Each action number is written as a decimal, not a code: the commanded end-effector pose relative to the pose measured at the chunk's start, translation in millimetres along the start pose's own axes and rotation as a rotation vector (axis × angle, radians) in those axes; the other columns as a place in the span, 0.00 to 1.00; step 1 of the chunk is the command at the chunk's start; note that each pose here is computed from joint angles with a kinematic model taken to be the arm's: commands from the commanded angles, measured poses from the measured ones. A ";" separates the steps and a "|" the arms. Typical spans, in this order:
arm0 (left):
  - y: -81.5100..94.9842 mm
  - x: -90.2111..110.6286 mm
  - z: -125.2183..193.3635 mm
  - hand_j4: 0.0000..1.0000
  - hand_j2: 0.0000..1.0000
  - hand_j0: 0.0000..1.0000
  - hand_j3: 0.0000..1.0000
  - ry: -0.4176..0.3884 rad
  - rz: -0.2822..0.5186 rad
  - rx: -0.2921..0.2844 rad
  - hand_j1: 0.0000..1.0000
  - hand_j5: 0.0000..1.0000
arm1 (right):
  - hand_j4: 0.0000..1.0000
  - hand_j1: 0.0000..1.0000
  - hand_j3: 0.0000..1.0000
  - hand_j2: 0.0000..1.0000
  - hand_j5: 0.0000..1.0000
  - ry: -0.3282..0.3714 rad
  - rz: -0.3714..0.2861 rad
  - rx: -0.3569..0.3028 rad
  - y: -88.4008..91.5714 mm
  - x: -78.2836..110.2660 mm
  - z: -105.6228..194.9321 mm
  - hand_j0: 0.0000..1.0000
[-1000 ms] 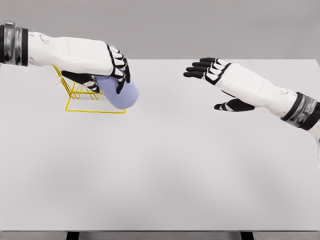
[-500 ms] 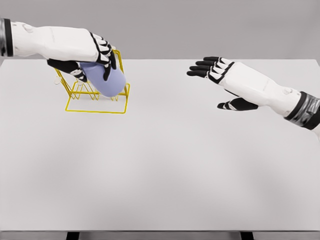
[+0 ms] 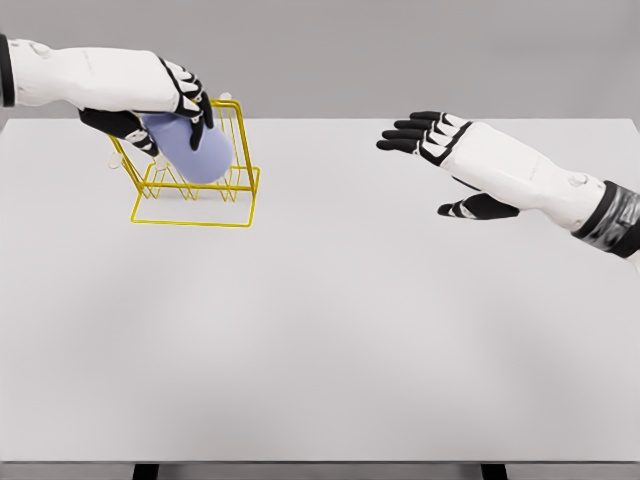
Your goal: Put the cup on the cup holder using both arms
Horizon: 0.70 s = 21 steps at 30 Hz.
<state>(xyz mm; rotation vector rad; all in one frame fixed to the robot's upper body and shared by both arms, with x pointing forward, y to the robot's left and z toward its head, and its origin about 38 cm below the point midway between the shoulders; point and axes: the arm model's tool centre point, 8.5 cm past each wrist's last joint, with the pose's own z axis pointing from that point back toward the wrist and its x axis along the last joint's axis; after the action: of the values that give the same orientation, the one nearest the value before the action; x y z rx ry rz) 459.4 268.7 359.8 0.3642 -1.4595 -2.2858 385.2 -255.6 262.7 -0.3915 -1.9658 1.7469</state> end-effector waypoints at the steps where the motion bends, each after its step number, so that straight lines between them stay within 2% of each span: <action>1: -1.6 -3.9 0.3 0.46 0.46 0.46 0.46 0.010 0.014 0.002 0.46 0.46 | 1.00 1.00 1.00 1.00 1.00 -0.002 -0.009 -0.002 0.8 0.2 -0.1 1.00; 7: -8.5 -5.4 -3.7 0.49 0.49 0.49 0.49 0.007 0.030 -0.004 0.49 0.49 | 1.00 1.00 1.00 1.00 1.00 0.001 -0.007 -0.004 -0.1 -0.2 1.1 1.00; 10: -9.4 -6.0 -3.8 0.68 0.68 0.68 0.68 0.014 0.020 -0.013 0.68 0.68 | 1.00 1.00 1.00 1.00 1.00 -0.005 -0.009 -0.003 0.7 1.3 -1.0 1.00; 11: -9.2 -5.7 -4.4 0.82 0.82 0.82 0.82 0.013 0.020 -0.013 0.82 0.82 | 1.00 1.00 1.00 1.00 1.00 -0.006 -0.007 -0.004 0.1 1.3 -1.1 1.00; 12: -8.9 -5.8 -4.2 0.87 0.87 0.87 0.87 0.014 0.018 -0.012 0.87 0.87 | 1.00 1.00 1.00 1.00 1.00 -0.006 -0.007 -0.004 0.3 1.4 -1.5 1.00; 18: -5.9 -2.4 -4.6 0.96 0.96 0.96 0.96 0.004 0.010 -0.007 0.96 0.96 | 1.00 1.00 1.00 1.00 1.00 -0.004 -0.009 -0.004 1.2 1.2 -0.8 1.00; 20: 2.4 0.7 1.6 1.00 1.00 1.00 1.00 0.000 0.003 0.021 1.00 1.00 | 1.00 1.00 1.00 1.00 1.00 -0.004 -0.009 -0.004 1.2 1.2 -0.8 1.00; 21: 8.1 12.4 1.3 1.00 1.00 1.00 1.00 -0.039 -0.001 0.047 1.00 1.00 | 1.00 1.00 1.00 1.00 1.00 -0.003 -0.008 -0.003 1.0 1.1 -0.5 1.00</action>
<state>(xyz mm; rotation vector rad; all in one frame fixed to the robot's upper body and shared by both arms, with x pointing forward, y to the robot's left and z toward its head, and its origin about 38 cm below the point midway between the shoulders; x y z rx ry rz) 456.0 267.3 351.8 0.3323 -1.4751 -2.2752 384.4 -253.9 261.3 -0.3852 -1.9675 1.7468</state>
